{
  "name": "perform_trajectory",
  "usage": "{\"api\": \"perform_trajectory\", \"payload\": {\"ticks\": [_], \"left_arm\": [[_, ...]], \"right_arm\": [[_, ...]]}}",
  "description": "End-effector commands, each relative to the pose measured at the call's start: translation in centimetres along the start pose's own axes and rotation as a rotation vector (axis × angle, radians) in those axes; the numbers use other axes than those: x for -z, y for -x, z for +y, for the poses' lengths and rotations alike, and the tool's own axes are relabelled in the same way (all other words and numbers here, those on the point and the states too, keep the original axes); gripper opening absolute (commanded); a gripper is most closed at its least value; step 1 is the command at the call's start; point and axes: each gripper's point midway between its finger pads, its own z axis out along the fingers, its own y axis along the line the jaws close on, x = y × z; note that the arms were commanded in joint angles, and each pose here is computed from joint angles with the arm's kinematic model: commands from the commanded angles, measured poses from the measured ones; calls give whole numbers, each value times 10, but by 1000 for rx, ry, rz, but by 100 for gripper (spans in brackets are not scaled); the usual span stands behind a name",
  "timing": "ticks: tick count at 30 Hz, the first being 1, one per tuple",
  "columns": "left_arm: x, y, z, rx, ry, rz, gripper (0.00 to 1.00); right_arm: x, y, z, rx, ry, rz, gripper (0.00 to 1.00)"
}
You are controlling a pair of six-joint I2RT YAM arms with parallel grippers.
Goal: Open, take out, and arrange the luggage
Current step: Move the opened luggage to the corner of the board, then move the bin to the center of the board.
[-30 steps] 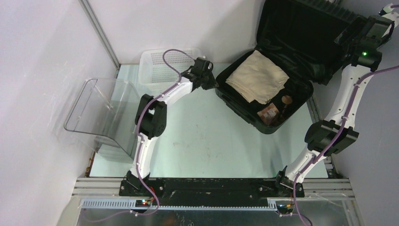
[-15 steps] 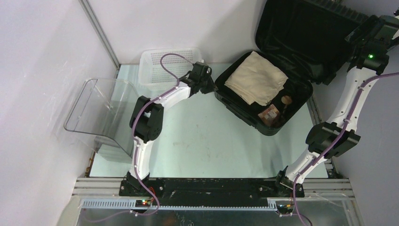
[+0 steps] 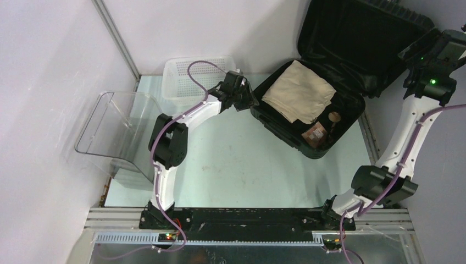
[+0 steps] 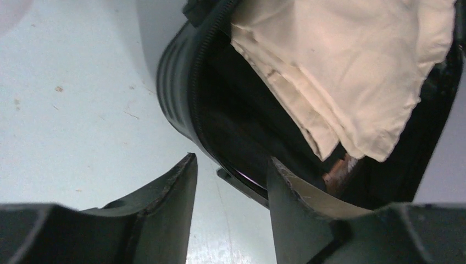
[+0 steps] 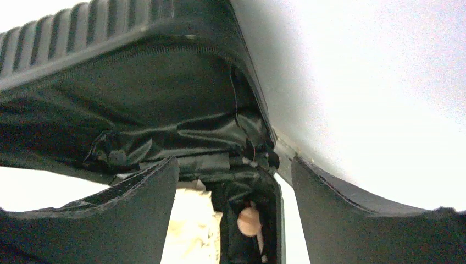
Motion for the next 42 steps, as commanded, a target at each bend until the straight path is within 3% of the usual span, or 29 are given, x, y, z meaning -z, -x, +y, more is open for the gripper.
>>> {"api": "perform_trajectory", "payload": {"ticks": [1, 4, 11, 13, 16, 18, 22, 25, 31, 42], "left_arm": [[54, 19, -55, -70, -129, -44, 56], [74, 20, -59, -95, -129, -51, 59], [128, 24, -56, -190, -84, -72, 76], [143, 24, -48, -232, -47, -82, 80], [162, 25, -29, -296, 35, -95, 96], [178, 28, -12, -341, 111, -113, 99], [206, 33, 24, -392, 242, -147, 100], [221, 34, 35, -372, 216, -153, 100], [224, 52, 70, -398, 262, -123, 100], [151, 112, 74, -574, 327, -112, 87]], "right_arm": [[31, -15, 0, -42, 18, 49, 76], [53, -36, 14, -38, 70, 108, 74], [108, -130, 37, 36, 181, 333, 70], [127, -160, 47, 81, 241, 385, 68], [155, -210, 56, 163, 307, 487, 66], [177, -234, 60, 232, 341, 544, 67], [209, -268, 60, 344, 399, 637, 70], [220, -280, 63, 364, 446, 680, 72], [210, -288, 57, 360, 416, 653, 74], [206, -298, 80, 295, 551, 620, 76]]}}
